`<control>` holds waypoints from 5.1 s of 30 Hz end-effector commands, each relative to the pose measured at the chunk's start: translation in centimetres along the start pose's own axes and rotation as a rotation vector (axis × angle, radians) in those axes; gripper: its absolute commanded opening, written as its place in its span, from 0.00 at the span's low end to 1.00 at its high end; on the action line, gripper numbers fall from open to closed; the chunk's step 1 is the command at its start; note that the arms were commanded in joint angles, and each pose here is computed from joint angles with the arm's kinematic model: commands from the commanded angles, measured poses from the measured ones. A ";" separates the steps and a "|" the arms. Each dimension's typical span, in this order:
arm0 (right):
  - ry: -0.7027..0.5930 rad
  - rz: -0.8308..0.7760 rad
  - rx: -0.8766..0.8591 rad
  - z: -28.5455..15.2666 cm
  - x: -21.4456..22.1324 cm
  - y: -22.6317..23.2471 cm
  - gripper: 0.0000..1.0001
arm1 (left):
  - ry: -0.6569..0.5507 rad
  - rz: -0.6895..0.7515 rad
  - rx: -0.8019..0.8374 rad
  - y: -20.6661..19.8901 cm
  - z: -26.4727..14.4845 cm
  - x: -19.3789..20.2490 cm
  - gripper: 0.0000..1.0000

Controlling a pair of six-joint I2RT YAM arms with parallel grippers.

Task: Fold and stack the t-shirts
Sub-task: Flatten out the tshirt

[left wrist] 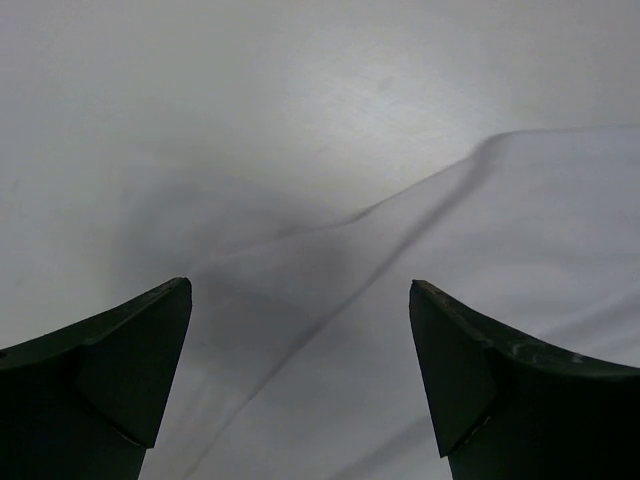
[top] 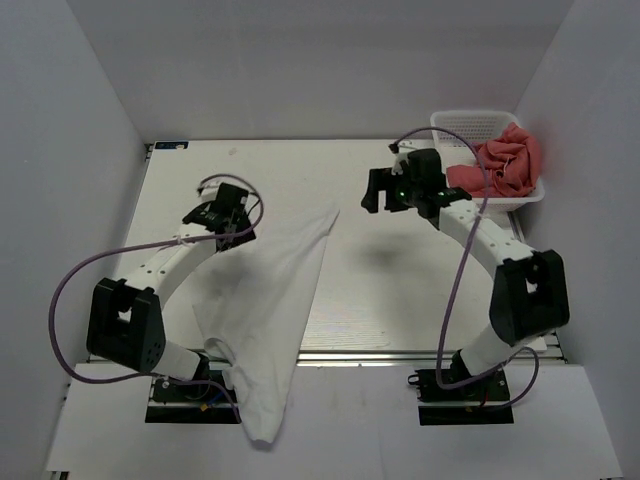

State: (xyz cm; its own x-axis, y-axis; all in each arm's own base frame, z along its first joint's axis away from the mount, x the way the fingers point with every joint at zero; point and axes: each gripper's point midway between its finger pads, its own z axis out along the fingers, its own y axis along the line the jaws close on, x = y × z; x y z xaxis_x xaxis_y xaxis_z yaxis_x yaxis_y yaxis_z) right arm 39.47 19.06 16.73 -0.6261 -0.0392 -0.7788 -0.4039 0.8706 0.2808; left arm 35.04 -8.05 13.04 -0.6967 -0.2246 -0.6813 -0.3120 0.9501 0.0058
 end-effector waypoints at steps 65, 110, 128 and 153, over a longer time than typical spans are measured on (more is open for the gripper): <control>0.237 0.013 0.205 21.3 4.3 2.6 0.17 | -0.077 -0.173 0.123 7.0 0.0 4.7 0.00; -1.270 -0.543 -0.130 -49.3 -23.4 17.1 0.00 | -1.369 -0.166 0.723 12.0 -50.6 -19.4 0.00; -1.279 -0.512 -0.179 -50.4 -18.3 16.1 0.00 | -1.411 -0.115 0.814 12.1 -53.5 -16.8 0.00; -0.572 -0.285 0.612 -2.7 -14.3 -4.1 0.00 | -0.534 -0.136 0.385 -2.4 -1.4 -18.0 0.00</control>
State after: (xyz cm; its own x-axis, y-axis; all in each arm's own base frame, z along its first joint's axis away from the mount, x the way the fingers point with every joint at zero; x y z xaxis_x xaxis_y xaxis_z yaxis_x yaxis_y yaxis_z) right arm 45.56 15.49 24.04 -0.1643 -0.2697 -0.9488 -0.0727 0.9626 -0.2610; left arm 44.18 -6.95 23.63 -0.3161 -0.2922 -0.9026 -0.0437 0.9549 -0.2938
